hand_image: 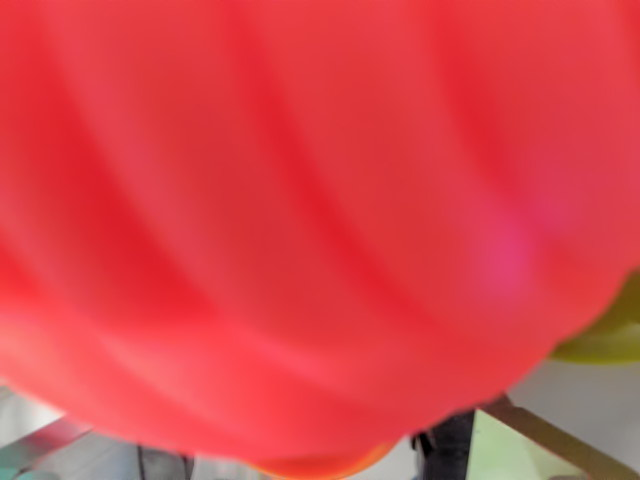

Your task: Pick an object from the bin

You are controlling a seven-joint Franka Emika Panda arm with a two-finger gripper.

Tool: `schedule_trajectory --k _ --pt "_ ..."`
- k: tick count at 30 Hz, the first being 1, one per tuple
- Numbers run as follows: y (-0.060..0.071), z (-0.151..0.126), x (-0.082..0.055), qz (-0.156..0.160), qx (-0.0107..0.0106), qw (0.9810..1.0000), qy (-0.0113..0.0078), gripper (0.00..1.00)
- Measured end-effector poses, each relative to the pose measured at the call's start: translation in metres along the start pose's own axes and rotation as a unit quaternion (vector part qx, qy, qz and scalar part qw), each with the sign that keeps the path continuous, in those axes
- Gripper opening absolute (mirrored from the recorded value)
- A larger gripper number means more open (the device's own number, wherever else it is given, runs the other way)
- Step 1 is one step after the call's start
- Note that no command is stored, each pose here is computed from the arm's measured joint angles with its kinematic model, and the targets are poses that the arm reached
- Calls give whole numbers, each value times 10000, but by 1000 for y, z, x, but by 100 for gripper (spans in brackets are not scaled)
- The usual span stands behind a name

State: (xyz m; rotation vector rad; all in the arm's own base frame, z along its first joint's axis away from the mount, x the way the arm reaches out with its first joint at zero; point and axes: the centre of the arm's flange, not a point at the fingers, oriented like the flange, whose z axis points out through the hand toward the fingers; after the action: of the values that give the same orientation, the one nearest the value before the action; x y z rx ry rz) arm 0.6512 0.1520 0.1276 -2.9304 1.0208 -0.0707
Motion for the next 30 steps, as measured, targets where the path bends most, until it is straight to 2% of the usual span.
schedule_trajectory --k 17,25,30 --pt "0 -8 0 0 -3 10000 -1 0" --pt "0 -28 0 -3 -30 10000 -18 0" --pt "-1 -47 0 -4 -37 10000 -20 0"
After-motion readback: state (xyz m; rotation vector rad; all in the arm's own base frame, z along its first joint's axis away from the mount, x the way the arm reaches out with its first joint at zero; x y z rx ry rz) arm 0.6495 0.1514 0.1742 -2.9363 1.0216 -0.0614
